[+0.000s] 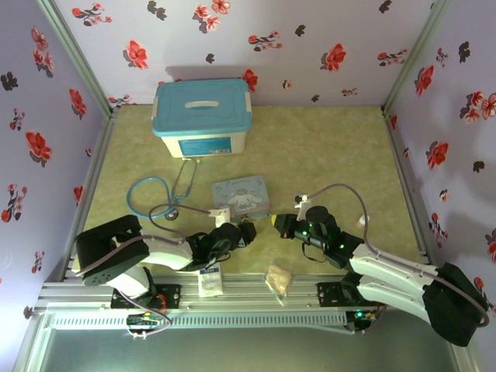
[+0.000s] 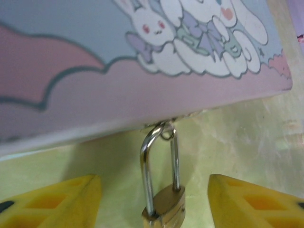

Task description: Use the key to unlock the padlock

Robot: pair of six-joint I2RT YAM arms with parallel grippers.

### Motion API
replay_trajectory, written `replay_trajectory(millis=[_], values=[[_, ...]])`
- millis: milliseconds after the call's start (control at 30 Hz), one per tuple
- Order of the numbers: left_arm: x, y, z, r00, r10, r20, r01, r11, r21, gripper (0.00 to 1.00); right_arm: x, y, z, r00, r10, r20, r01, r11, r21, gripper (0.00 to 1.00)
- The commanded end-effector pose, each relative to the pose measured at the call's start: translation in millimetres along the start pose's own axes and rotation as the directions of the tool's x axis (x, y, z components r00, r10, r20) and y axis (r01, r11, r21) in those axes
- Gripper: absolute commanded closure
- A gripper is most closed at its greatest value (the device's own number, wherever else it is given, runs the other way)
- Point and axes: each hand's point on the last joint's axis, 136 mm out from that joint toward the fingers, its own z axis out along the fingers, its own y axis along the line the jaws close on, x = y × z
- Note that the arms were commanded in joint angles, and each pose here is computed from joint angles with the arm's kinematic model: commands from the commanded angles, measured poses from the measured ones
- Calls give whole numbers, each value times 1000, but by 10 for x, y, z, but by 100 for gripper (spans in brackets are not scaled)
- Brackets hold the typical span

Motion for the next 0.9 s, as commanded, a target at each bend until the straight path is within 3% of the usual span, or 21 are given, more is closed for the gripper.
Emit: replay_trajectory(millis=[0, 133, 367, 867], values=[[-84, -14, 108, 999, -8, 40, 7, 1000, 7, 46, -28, -73, -28, 1000, -12, 29, 12, 1000, 25, 100], [-165, 56, 241, 999, -38, 25, 38, 999, -3, 53, 2, -121, -28, 1000, -9, 23, 8, 999, 39, 100], [-207, -5, 340, 1000, 22, -4, -22, 999, -31, 53, 32, -151, -26, 1000, -10, 19, 9, 999, 43, 100], [193, 58, 263, 996, 2, -86, -5, 999, -34, 67, 107, -278, -93, 1000, -4, 23, 3, 997, 73, 100]])
